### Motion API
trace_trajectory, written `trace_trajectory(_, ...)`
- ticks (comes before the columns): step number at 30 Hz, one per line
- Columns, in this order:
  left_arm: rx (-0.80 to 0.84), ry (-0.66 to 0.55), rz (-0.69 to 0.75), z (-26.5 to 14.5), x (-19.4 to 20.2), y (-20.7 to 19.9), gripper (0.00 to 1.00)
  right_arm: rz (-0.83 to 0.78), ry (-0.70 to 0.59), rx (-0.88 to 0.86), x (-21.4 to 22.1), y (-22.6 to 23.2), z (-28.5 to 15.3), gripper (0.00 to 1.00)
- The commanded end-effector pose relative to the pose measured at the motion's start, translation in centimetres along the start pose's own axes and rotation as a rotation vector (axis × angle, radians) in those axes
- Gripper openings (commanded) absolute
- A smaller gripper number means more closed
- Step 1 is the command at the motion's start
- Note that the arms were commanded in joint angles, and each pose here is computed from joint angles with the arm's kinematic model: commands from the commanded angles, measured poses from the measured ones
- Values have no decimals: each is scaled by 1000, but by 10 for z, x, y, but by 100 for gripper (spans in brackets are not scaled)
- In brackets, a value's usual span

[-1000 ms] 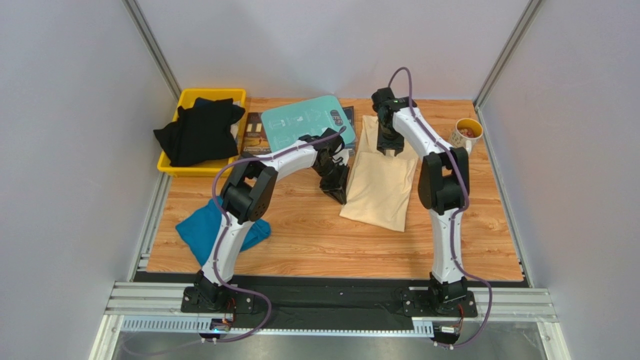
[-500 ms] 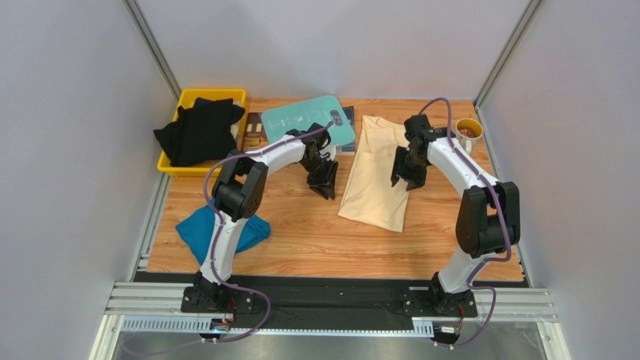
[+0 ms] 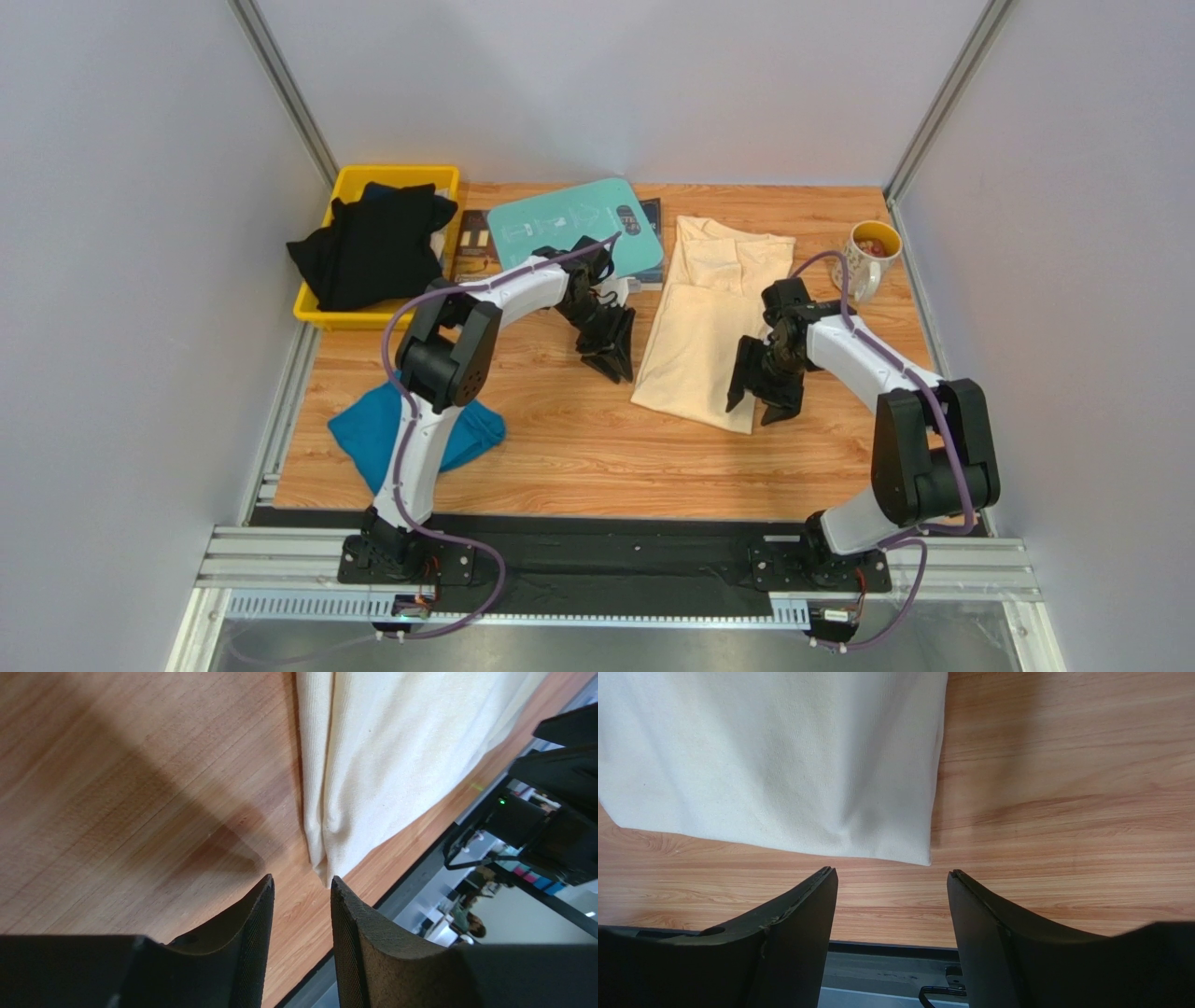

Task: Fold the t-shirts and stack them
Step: Fold the folded rectangular tshirt in 1/3 of the way, then grab one side of the 2/3 rectangular tshirt with both arms

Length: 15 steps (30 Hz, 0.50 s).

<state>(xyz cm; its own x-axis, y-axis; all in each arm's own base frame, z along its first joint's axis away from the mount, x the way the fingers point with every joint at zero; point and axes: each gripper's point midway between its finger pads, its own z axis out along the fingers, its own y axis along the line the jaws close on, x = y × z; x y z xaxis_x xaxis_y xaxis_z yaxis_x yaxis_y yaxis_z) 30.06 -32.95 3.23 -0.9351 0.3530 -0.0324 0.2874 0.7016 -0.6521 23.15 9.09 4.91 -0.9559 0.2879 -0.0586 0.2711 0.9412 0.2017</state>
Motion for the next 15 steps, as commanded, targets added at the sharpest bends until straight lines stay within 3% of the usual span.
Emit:
trace_trajectory(1,106,15,-43,2,-4,-3,42,14,-39,-63,-5,8,6,65)
trace_trajectory(15,141,57,-66,11,5,-1,42,11,69,-54,16,-4,50,66)
